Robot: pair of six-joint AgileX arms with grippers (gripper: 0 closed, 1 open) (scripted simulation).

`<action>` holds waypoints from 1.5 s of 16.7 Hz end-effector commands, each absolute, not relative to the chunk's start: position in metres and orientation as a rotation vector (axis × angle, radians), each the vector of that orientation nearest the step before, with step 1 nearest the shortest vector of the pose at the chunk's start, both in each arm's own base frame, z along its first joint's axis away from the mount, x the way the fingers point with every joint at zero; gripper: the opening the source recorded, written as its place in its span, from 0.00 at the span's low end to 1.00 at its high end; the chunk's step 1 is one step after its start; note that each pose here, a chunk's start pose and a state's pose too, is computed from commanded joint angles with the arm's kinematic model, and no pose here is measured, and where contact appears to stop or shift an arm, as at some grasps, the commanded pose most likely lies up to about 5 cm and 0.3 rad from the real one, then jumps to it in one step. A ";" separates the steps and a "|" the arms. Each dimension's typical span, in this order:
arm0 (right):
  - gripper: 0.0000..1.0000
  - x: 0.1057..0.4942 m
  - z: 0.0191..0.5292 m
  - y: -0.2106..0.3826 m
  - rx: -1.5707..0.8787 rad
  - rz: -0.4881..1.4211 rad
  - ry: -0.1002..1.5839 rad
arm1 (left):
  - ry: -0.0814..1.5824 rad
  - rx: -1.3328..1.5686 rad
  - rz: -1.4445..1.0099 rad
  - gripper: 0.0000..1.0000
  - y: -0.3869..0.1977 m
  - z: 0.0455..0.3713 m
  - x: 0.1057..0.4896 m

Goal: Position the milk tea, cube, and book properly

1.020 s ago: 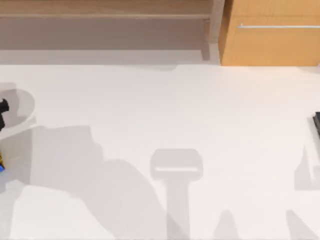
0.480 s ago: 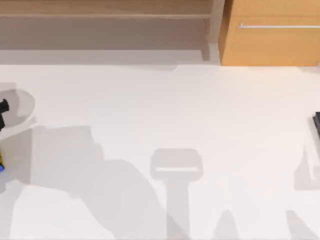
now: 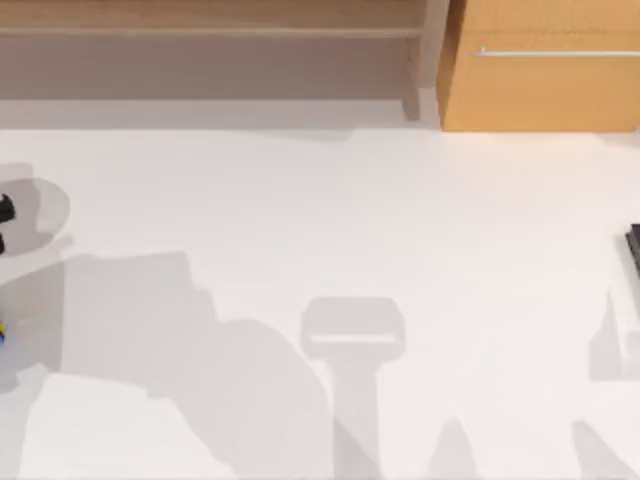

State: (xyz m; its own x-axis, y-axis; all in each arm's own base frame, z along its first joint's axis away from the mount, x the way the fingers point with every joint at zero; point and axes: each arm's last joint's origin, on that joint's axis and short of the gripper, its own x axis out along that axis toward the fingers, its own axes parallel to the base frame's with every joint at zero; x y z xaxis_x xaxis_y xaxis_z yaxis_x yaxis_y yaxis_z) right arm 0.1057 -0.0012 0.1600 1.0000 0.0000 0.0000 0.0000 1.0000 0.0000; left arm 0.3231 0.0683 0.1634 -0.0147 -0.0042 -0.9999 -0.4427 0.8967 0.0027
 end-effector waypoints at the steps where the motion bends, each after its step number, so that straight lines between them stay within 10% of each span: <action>1: 1.00 0.106 0.160 -0.001 0.000 0.000 0.000 | 1.557 -0.361 0.360 0.00 0.068 0.169 0.323; 12: 1.00 0.106 0.160 -0.001 0.000 0.000 0.000 | 1.491 -0.352 0.308 0.00 0.055 0.188 0.328; 25: 1.00 0.106 0.160 -0.001 0.000 0.000 0.000 | 0.846 -0.224 -0.156 0.00 -0.023 0.270 0.354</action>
